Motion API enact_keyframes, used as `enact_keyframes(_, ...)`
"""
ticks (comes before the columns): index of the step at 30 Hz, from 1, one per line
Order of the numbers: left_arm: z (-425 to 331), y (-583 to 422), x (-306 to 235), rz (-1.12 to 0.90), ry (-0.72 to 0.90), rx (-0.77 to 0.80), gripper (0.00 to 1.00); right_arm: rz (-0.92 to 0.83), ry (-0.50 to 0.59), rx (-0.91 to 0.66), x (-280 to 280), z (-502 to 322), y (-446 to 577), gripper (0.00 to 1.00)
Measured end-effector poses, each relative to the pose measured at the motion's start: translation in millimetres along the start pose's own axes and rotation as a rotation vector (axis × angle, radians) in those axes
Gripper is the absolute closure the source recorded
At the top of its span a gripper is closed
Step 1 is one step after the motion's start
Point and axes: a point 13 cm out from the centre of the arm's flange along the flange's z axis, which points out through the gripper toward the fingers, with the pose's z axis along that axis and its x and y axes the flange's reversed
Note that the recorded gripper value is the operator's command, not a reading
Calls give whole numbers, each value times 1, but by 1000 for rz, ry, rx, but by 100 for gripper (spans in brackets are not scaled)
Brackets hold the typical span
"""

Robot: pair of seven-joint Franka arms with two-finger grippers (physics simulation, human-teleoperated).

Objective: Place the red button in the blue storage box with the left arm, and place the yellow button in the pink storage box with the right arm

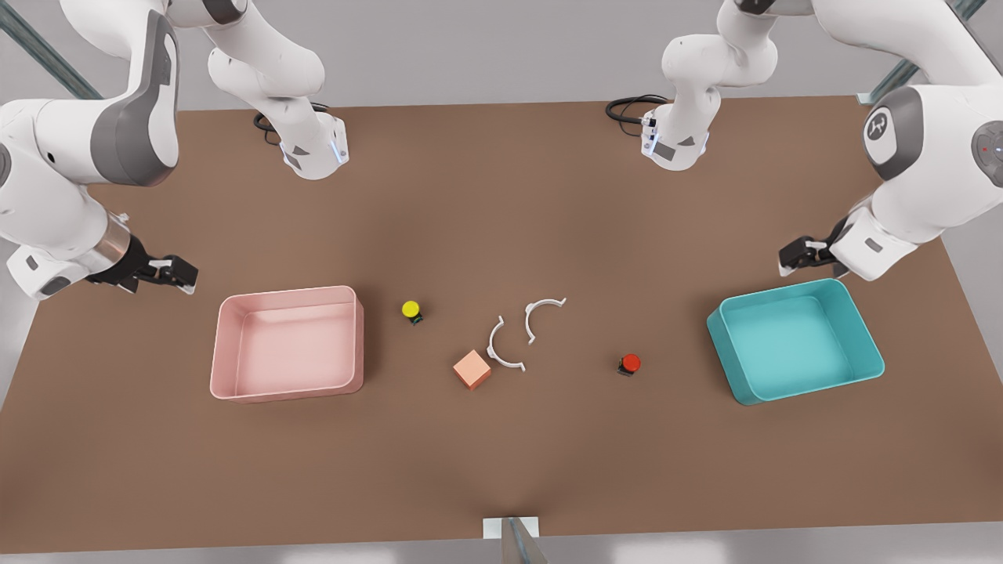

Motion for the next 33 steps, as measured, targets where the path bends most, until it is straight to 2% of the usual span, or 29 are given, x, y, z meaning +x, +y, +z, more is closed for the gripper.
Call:
enact_keyframes(5,57,-82,-19,144,54,-14,0,-66,60,-15,-13,48,40,0)
enact_keyframes(10,195,-148,-30,238,119,-31,0,-229,89,5,-2,92,148,0)
enact_keyframes(20,363,-191,-33,295,0,-35,0,-340,121,21,45,170,274,0)
enact_keyframes(25,397,-192,-45,292,-63,-33,0,-407,126,8,76,210,358,0)
enact_keyframes(33,403,-195,-71,292,-145,-30,0,-332,155,2,97,293,362,0)
